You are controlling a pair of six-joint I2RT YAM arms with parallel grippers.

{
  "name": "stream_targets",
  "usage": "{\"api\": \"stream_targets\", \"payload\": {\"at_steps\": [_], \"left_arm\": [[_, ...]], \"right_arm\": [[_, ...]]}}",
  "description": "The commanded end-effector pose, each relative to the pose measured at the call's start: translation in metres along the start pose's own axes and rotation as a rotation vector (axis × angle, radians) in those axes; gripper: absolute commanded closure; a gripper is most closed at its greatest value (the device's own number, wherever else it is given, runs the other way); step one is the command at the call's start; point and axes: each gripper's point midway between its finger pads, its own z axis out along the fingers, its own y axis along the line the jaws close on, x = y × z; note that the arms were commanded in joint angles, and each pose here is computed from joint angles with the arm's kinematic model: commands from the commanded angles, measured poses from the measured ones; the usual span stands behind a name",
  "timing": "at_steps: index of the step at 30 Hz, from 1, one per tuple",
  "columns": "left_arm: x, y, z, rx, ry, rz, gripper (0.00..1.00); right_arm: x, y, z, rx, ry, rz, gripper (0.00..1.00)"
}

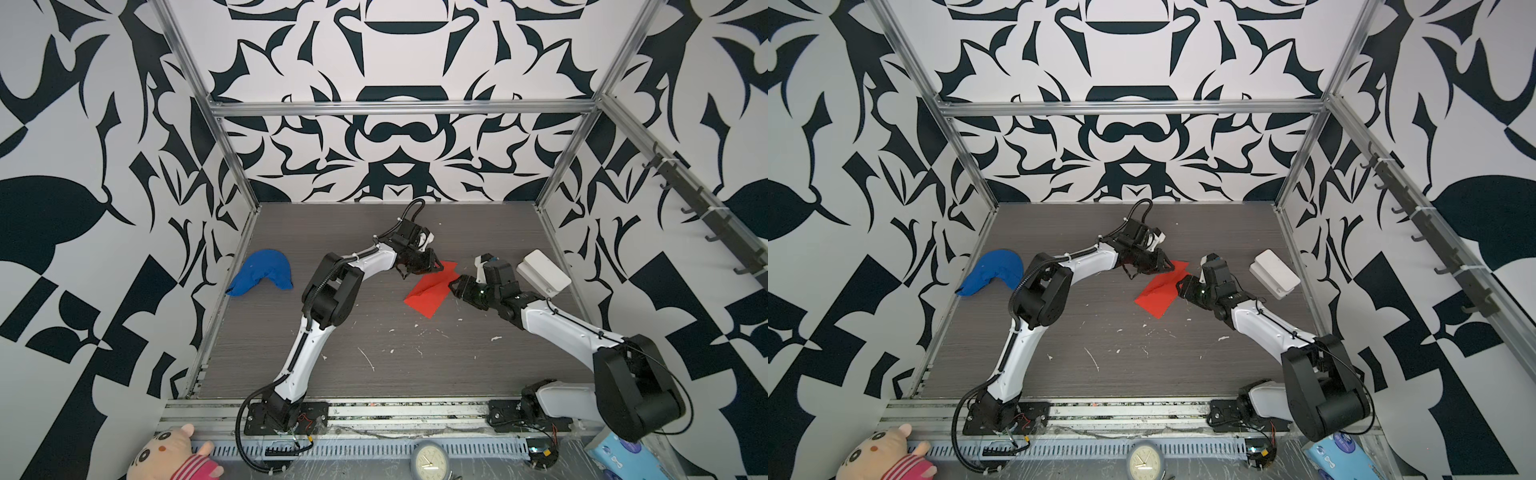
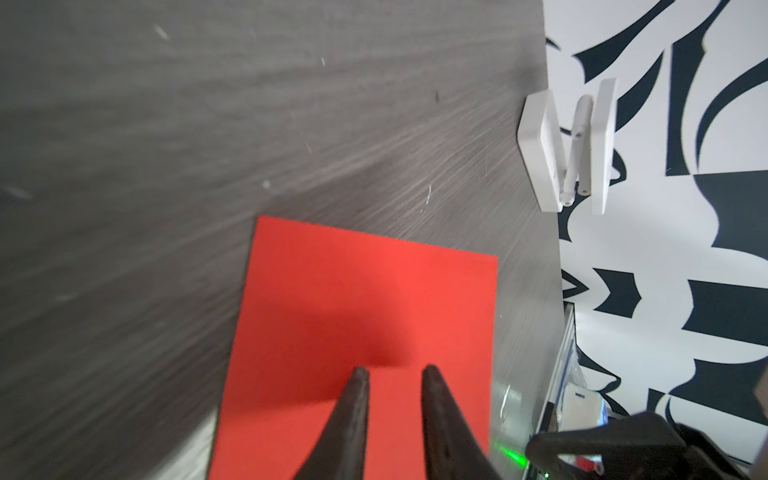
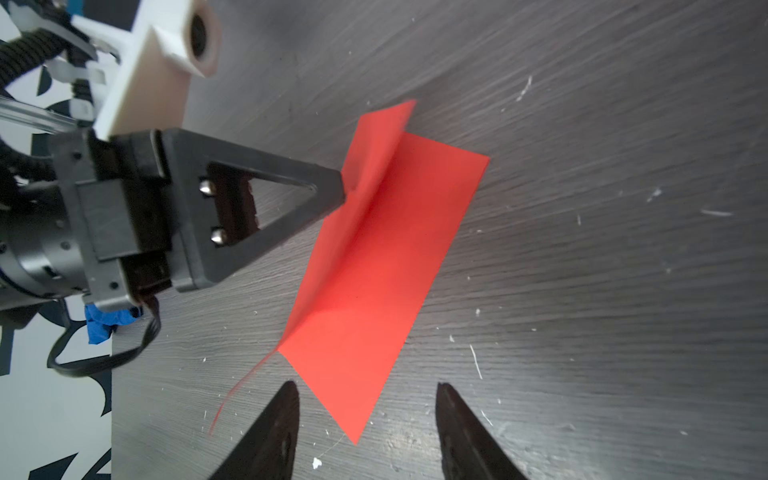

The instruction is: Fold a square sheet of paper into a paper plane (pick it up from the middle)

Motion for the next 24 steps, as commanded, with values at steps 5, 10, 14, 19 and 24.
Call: {"api": "stream_targets", "payload": {"at_steps": [5, 10, 14, 19, 24], "left_arm": [[0.021, 0.036, 0.006, -0.11, 0.1, -0.102, 0.81], [0.029, 0.048, 0.004, -0.166, 0.115, -0.119, 0.84], [0.034, 0.065, -0.008, -0.254, 0.107, -0.149, 0.87], [0.037, 0.106, -0.052, -0.38, -0.023, -0.295, 0.89], [0.064, 0.149, -0.118, -0.535, -0.191, -0.501, 0.9]], "right_arm": [[-0.011, 0.01, -0.001, -0.005, -0.002, 0.0, 0.44], [-0.008, 0.003, 0.005, 0.045, 0.034, -0.003, 0.46], [-0.007, 0.004, 0.011, 0.044, 0.058, -0.007, 0.46], [-0.006, 0.019, 0.021, -0.004, 0.122, -0.036, 0.47], [0.0, 0.038, 0.032, -0.059, 0.181, -0.067, 0.47]]}}
